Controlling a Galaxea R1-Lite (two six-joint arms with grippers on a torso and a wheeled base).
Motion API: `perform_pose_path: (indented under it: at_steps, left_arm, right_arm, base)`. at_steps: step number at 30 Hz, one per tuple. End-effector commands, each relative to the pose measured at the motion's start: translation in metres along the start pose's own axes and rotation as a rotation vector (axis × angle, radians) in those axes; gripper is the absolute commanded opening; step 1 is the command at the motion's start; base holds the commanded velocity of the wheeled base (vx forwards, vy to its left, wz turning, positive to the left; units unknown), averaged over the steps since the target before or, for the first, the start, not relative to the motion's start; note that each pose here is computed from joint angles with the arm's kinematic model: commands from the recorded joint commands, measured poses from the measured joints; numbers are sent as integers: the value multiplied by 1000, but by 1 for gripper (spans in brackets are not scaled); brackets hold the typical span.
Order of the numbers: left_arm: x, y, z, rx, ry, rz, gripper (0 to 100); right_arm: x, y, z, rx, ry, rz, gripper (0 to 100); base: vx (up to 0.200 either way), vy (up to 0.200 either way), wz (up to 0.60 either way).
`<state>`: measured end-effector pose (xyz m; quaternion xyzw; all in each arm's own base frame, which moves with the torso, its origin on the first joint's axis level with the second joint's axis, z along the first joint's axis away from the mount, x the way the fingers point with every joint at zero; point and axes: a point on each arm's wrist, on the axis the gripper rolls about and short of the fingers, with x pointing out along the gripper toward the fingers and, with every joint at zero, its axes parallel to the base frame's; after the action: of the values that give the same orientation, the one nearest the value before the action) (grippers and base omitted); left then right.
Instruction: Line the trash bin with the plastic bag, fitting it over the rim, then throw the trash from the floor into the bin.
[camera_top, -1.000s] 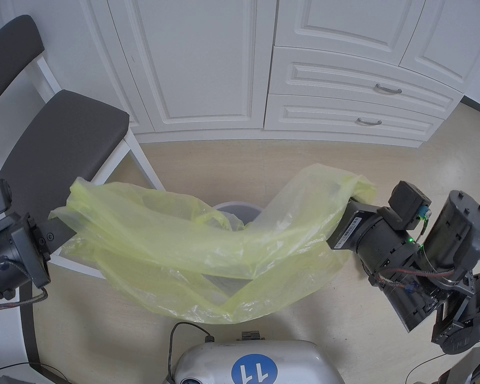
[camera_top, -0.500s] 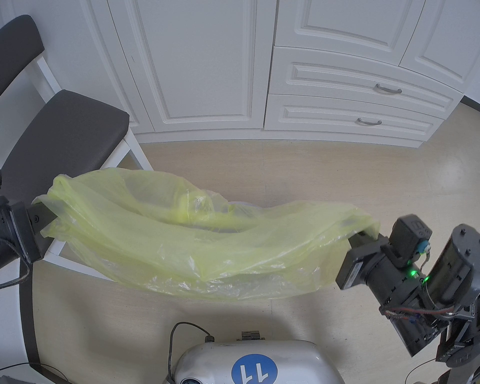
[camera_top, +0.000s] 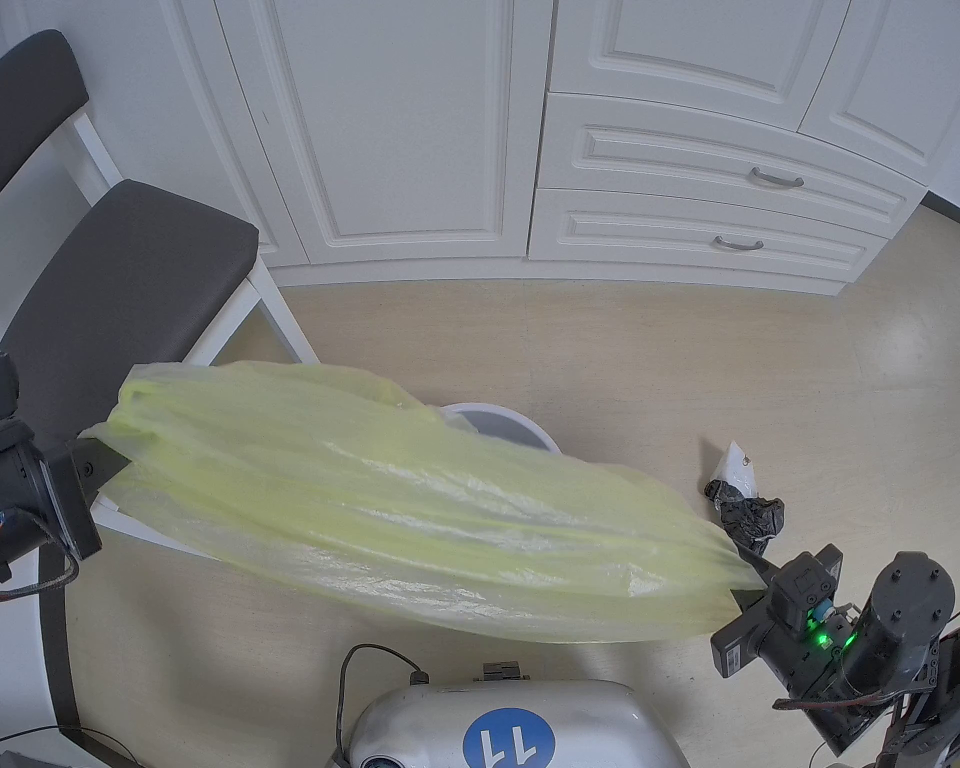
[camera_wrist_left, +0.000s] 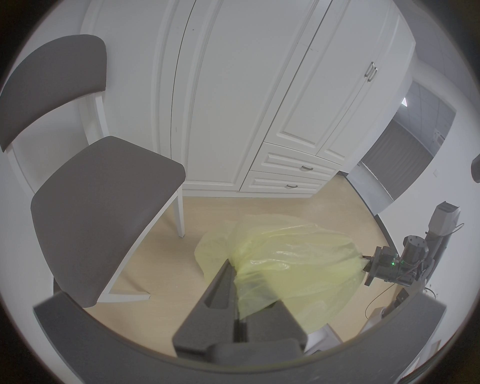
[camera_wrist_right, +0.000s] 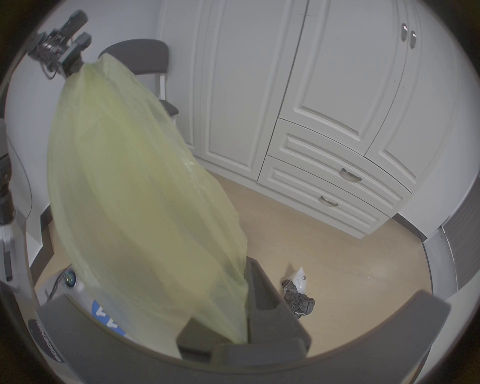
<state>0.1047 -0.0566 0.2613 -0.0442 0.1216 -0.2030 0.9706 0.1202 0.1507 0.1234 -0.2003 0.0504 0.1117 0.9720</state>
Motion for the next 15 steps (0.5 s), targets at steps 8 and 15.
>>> perform_pose_path:
  at_steps: [8, 15]
  left_arm:
    - [3, 0, -6, 4, -19, -6, 0]
    - [3, 1, -11, 60, -19, -4, 0]
  right_arm:
    - [-4, -1, -11, -36, 30, 12, 0]
    - [-6, -1, -15, -53, 43, 17, 0]
  base:
    - [0, 0, 0]
    - [0, 0, 0]
